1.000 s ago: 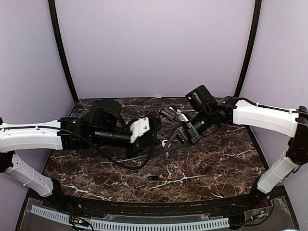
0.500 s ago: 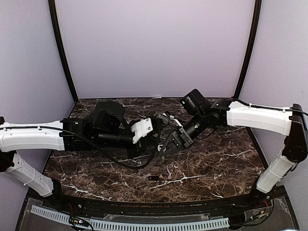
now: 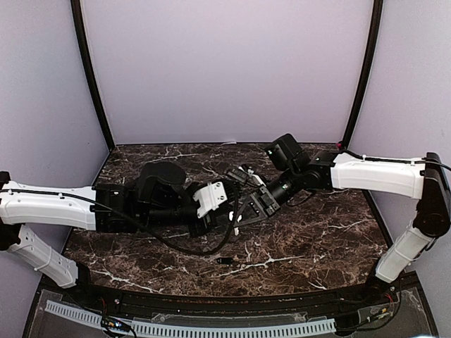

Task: Remove the keys from the keyring

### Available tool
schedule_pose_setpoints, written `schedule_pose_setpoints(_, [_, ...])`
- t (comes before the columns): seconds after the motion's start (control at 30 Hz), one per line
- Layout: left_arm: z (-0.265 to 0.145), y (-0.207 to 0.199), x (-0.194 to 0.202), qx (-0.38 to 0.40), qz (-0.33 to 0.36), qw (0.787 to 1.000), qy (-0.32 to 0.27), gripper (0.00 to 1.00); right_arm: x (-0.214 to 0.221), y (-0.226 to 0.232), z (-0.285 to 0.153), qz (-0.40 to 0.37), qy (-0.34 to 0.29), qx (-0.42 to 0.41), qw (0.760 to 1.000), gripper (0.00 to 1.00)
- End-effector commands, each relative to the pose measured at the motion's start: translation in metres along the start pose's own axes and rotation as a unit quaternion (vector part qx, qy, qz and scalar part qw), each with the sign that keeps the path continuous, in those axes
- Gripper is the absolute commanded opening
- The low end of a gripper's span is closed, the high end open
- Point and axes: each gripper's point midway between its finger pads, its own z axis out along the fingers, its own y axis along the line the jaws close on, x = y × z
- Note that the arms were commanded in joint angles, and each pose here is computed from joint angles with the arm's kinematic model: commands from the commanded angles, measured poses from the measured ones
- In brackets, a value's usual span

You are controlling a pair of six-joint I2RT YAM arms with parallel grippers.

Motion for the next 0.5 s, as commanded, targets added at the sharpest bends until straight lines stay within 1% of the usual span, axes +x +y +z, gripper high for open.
schedule_pose_setpoints(0.0, [0.003,-0.012,0.017,-0.015,0.052,0.998,0.022,0.0,-0.019,0.021,-0.016,-0.041,-0.039,-0.026,0.998,0.0])
schedule_pose_setpoints(0.3, [0.002,-0.03,0.018,-0.001,0.103,0.995,0.017,0.0,-0.019,0.032,-0.023,-0.033,-0.044,-0.06,0.997,0.0])
schedule_pose_setpoints(0.47, [0.003,-0.033,0.017,0.003,0.104,0.994,0.017,0.0,-0.018,0.033,-0.023,-0.029,-0.038,-0.066,0.997,0.0])
